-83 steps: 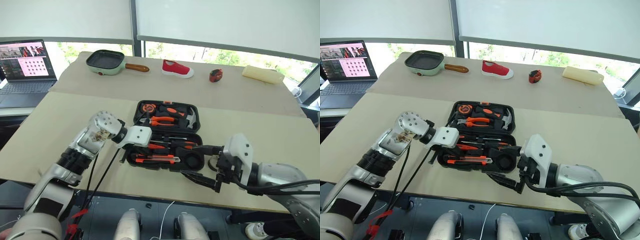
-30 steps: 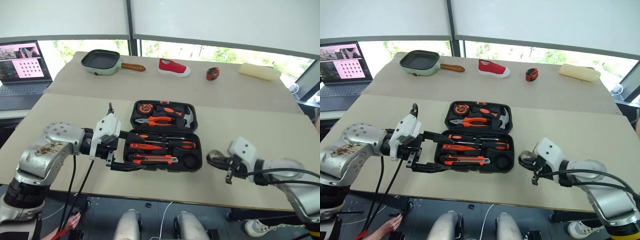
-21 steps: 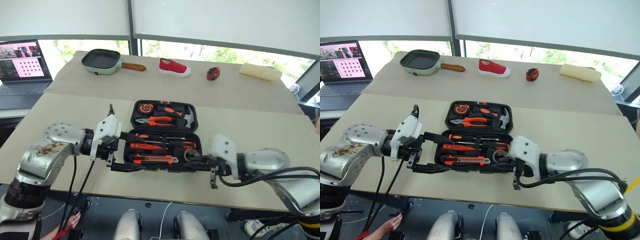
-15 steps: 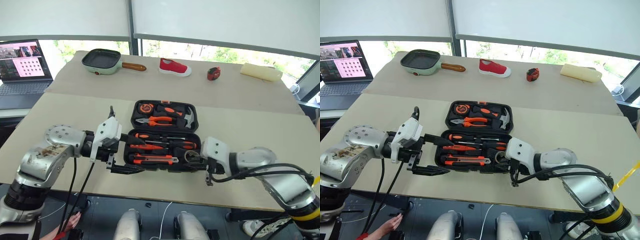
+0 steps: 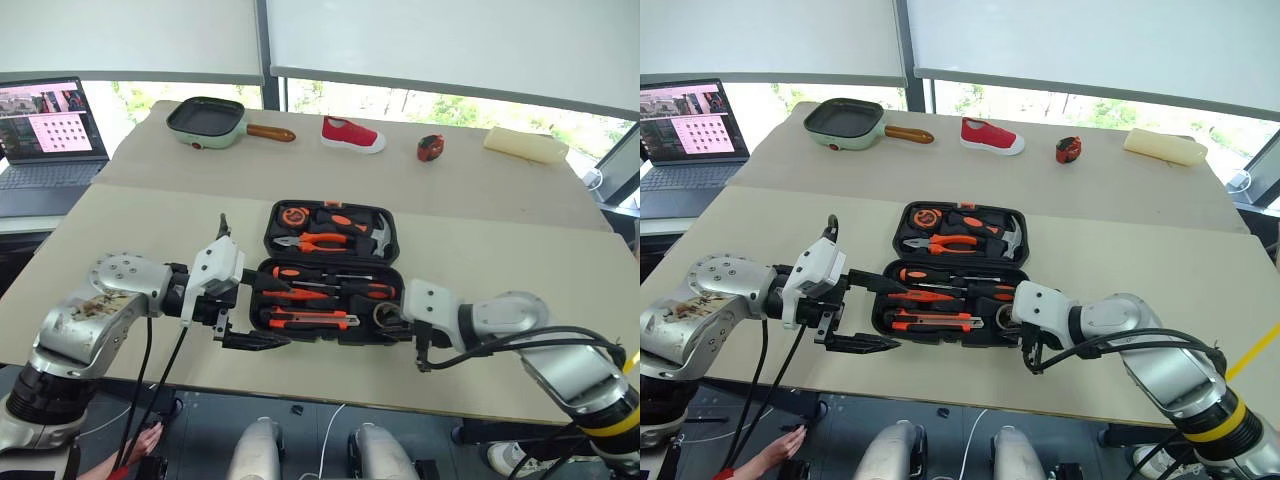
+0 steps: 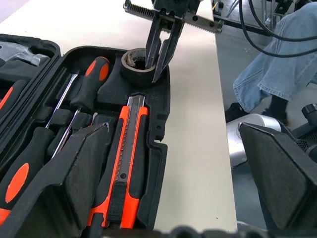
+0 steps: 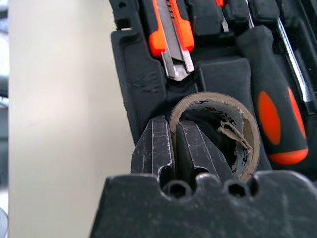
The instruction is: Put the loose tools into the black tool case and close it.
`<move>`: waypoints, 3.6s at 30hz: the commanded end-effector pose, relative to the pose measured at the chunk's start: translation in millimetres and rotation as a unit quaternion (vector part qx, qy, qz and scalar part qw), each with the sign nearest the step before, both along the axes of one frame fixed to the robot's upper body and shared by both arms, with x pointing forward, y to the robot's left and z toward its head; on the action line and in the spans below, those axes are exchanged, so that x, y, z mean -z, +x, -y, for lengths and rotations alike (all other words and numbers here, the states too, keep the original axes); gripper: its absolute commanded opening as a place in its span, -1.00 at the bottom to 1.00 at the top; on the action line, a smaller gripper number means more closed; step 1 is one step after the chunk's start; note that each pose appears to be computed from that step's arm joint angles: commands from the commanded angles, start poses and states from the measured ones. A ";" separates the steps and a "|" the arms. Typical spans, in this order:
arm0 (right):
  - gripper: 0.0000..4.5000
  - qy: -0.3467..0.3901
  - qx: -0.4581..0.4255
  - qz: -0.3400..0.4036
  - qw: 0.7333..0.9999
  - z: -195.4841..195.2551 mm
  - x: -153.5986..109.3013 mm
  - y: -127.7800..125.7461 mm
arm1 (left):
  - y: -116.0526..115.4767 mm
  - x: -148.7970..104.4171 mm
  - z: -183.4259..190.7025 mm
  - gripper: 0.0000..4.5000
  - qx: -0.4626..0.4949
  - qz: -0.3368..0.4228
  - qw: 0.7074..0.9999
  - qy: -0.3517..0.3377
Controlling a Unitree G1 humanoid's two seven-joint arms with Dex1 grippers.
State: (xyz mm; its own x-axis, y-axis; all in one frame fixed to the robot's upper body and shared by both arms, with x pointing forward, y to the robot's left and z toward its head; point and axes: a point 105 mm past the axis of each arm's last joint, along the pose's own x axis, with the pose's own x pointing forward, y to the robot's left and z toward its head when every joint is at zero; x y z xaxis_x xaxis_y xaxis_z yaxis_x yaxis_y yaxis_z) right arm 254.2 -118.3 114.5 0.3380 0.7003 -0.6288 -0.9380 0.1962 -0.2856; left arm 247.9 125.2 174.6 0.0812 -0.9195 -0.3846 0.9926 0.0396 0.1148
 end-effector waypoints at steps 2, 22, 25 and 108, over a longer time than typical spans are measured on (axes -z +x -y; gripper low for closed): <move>-0.98 0.008 0.008 0.005 1.000 -1.3 -4.3 0.2 | 2.0 -11.4 2.6 1.00 0.005 0.027 1.000 -0.007; 0.92 0.089 0.069 0.000 0.994 22.2 -62.4 2.2 | 29.5 -9.4 -16.8 1.00 -0.085 0.032 0.996 -0.013; 0.54 0.118 0.135 -0.002 0.984 48.8 -71.0 18.9 | 47.7 -9.5 -34.4 0.89 -0.156 0.034 0.987 -0.012; -0.77 0.253 0.395 -0.228 0.853 41.4 -15.5 94.0 | 109.3 34.4 -20.1 -0.83 -0.412 -0.352 0.836 -0.083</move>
